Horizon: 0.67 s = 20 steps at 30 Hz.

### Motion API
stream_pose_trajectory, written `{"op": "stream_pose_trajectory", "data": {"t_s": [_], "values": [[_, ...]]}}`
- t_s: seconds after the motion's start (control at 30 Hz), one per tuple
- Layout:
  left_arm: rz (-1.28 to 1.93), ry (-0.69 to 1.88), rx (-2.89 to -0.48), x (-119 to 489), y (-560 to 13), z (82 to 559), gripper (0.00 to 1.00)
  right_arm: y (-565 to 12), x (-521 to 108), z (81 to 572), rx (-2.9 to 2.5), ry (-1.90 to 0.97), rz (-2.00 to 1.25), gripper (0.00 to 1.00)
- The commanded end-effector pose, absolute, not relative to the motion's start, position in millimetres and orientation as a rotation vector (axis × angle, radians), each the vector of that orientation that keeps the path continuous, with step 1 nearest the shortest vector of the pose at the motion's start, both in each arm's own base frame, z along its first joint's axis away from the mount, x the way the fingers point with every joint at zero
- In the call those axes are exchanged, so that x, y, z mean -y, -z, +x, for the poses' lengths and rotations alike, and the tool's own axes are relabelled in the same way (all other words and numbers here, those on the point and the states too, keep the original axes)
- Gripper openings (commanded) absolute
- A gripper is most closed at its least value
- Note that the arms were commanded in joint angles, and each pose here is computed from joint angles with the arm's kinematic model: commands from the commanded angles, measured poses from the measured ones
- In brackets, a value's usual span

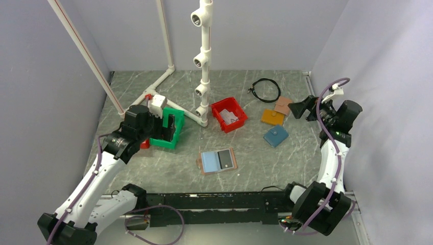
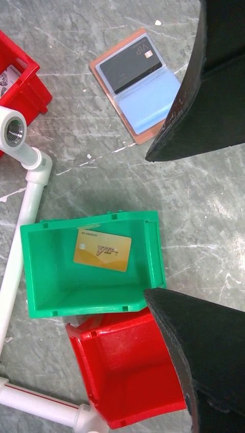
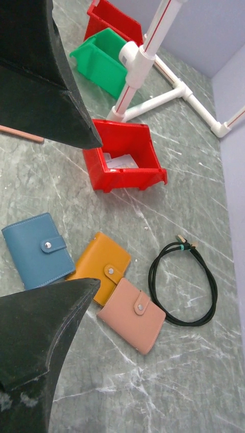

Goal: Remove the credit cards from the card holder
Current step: Reset both arms

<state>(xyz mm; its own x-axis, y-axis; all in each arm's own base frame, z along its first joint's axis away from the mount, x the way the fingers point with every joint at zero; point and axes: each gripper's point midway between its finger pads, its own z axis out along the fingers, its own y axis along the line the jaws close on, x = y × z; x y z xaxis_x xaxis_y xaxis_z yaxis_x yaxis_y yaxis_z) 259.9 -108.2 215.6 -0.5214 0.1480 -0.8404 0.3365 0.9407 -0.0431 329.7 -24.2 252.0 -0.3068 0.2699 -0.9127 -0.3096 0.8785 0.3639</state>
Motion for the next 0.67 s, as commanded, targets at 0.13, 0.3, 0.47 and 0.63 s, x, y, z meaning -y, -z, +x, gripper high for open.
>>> {"op": "stream_pose_trajectory", "data": {"t_s": [0.13, 0.3, 0.47, 0.63], "values": [[0.337, 0.263, -2.075, 109.0, -226.1, 262.8, 0.99, -266.9, 28.8, 331.2, -1.751, -0.57, -0.059, 1.0], [0.334, 0.261, -2.075, 108.1, -226.5, 263.1, 0.99, -266.7, 30.5, 330.9, -1.75, -0.57, -0.051, 1.0], [0.332, 0.261, -2.07, 107.7, -227.3, 263.2, 1.0, -267.3, 31.0, 331.0, -1.747, -0.571, -0.046, 1.0], [0.337, 0.273, -2.071, 109.1, -226.9, 262.6, 1.0, -266.2, 29.5, 330.8, -1.745, -0.593, -0.033, 1.0]]}}
